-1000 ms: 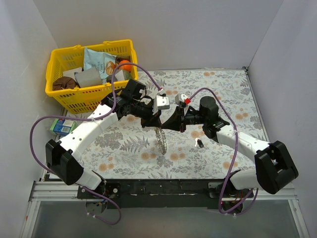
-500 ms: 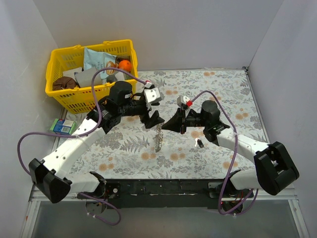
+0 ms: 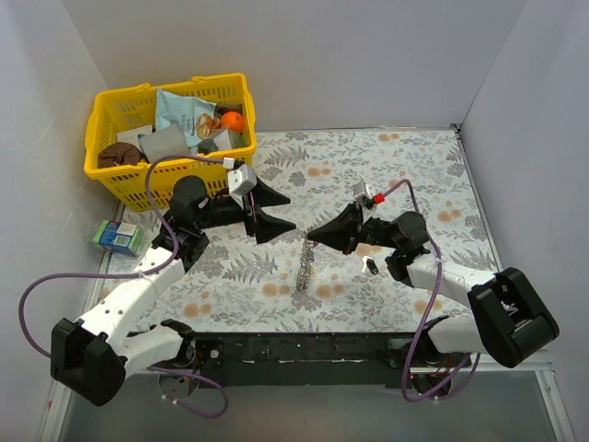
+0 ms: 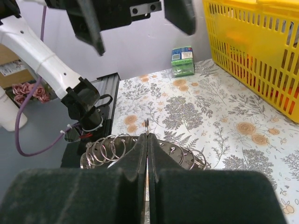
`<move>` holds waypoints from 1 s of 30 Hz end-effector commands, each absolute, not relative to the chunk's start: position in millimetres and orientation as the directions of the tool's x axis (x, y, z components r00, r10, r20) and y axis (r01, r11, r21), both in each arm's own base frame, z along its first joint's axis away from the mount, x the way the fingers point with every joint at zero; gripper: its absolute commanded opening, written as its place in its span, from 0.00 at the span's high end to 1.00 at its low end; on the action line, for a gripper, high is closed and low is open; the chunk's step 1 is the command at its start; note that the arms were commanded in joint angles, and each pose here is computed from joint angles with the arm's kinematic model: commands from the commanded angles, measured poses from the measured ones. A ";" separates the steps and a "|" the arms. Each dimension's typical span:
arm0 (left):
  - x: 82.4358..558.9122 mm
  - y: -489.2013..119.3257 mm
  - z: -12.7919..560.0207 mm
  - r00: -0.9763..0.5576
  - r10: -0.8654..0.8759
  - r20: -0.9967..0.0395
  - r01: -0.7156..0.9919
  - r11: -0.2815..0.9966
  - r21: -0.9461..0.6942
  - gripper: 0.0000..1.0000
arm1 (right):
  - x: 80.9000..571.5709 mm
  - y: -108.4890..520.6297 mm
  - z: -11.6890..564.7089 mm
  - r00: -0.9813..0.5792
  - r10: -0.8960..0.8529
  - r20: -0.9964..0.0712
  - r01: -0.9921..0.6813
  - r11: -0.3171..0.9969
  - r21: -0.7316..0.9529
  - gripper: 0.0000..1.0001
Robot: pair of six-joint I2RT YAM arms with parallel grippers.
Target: Put the keys on the keyring
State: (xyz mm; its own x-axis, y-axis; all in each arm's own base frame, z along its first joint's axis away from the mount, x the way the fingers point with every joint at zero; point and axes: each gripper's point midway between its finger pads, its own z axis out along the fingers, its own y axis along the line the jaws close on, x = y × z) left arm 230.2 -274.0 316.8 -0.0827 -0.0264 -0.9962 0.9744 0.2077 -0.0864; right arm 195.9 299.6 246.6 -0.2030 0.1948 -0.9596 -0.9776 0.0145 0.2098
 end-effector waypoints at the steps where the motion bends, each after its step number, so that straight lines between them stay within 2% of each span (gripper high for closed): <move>1: 191.8 -273.3 347.6 0.015 -0.138 -0.990 0.999 0.030 0.011 0.36 | 177.6 283.7 322.7 0.053 0.438 -0.898 -0.998 -0.005 -0.061 0.99; 10: 182.3 -277.0 334.9 -0.015 -0.190 -0.982 0.998 -0.063 -0.003 0.48 | 174.0 271.0 350.3 0.083 0.530 -0.844 -0.996 0.017 -0.087 0.99; 17: 196.7 -283.6 326.0 -0.067 -0.171 -0.983 0.997 -0.054 -0.059 0.58 | 171.0 267.3 360.7 0.089 0.554 -0.828 -0.995 0.015 -0.096 0.99; 30: 216.3 -291.5 305.8 -0.137 -0.161 -0.977 0.990 -0.025 -0.135 0.63 | 167.7 265.2 368.3 0.107 0.562 -0.820 -0.993 0.014 -0.120 0.99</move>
State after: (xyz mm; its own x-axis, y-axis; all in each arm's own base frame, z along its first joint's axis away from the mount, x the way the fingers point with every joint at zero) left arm 211.1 -291.2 301.9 -0.1530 -0.1509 -0.9766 0.9881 -0.0409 -0.1485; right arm 207.4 292.3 262.0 -0.3671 0.2749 -0.8886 -0.9192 0.0390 0.3918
